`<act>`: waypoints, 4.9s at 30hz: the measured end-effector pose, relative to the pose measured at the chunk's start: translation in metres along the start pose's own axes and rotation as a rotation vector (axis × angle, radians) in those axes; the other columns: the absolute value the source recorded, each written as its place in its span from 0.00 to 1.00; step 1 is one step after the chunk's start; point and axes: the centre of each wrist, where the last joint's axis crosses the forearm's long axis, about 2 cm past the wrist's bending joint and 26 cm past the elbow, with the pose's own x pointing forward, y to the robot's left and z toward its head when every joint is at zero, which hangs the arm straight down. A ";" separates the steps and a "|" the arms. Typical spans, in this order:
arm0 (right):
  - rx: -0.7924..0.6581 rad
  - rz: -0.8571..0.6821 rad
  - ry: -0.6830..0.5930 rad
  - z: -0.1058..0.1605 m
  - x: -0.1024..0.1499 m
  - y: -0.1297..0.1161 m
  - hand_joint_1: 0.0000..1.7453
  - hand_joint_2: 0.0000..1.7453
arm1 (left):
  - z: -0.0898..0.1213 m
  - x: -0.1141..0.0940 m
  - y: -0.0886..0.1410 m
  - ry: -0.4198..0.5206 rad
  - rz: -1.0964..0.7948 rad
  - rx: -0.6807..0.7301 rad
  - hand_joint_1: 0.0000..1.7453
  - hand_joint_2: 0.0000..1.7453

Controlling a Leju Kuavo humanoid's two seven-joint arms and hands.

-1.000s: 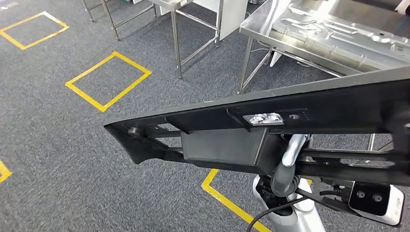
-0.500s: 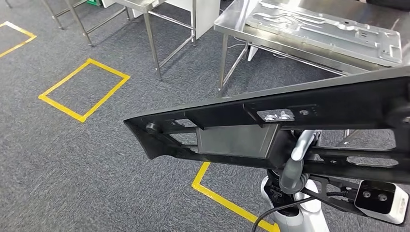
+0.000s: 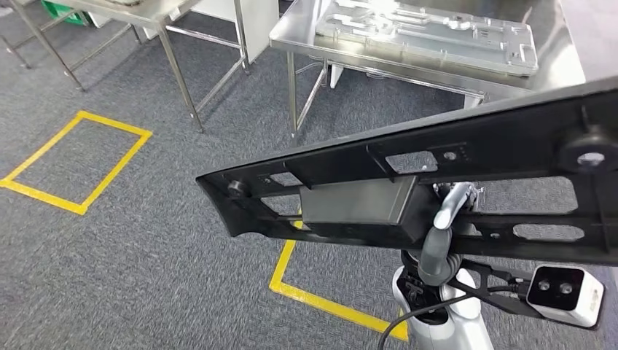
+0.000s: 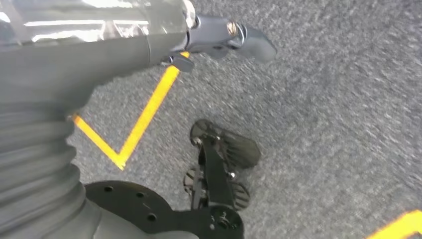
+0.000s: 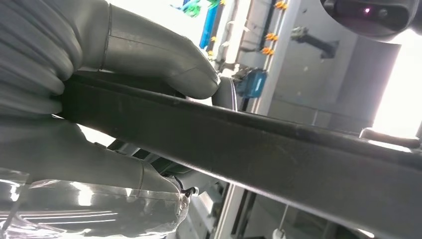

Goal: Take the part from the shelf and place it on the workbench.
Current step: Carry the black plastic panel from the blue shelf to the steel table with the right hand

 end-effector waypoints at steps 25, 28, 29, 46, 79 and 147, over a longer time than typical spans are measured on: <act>0.035 0.008 -0.021 -0.014 -0.007 -0.009 1.00 1.00 | 0.000 0.000 0.001 -0.013 0.017 0.002 0.00 1.00; 0.037 0.007 -0.020 -0.015 -0.008 -0.009 1.00 1.00 | 0.000 0.001 0.001 -0.015 0.019 -0.001 0.00 1.00; 0.037 0.007 -0.020 -0.015 -0.009 -0.009 1.00 1.00 | -0.001 0.001 0.001 -0.015 0.019 -0.001 0.00 1.00; 0.010 0.035 -0.007 -0.017 -0.014 -0.006 1.00 1.00 | -0.001 0.003 -0.001 -0.006 0.027 -0.033 0.00 1.00; 0.015 0.045 0.003 -0.015 -0.013 -0.001 1.00 1.00 | -0.002 0.003 0.003 -0.015 0.012 -0.045 0.00 1.00; -0.074 0.194 0.112 -0.007 -0.026 -0.023 1.00 1.00 | -0.001 0.002 -0.001 -0.034 0.033 -0.045 0.00 1.00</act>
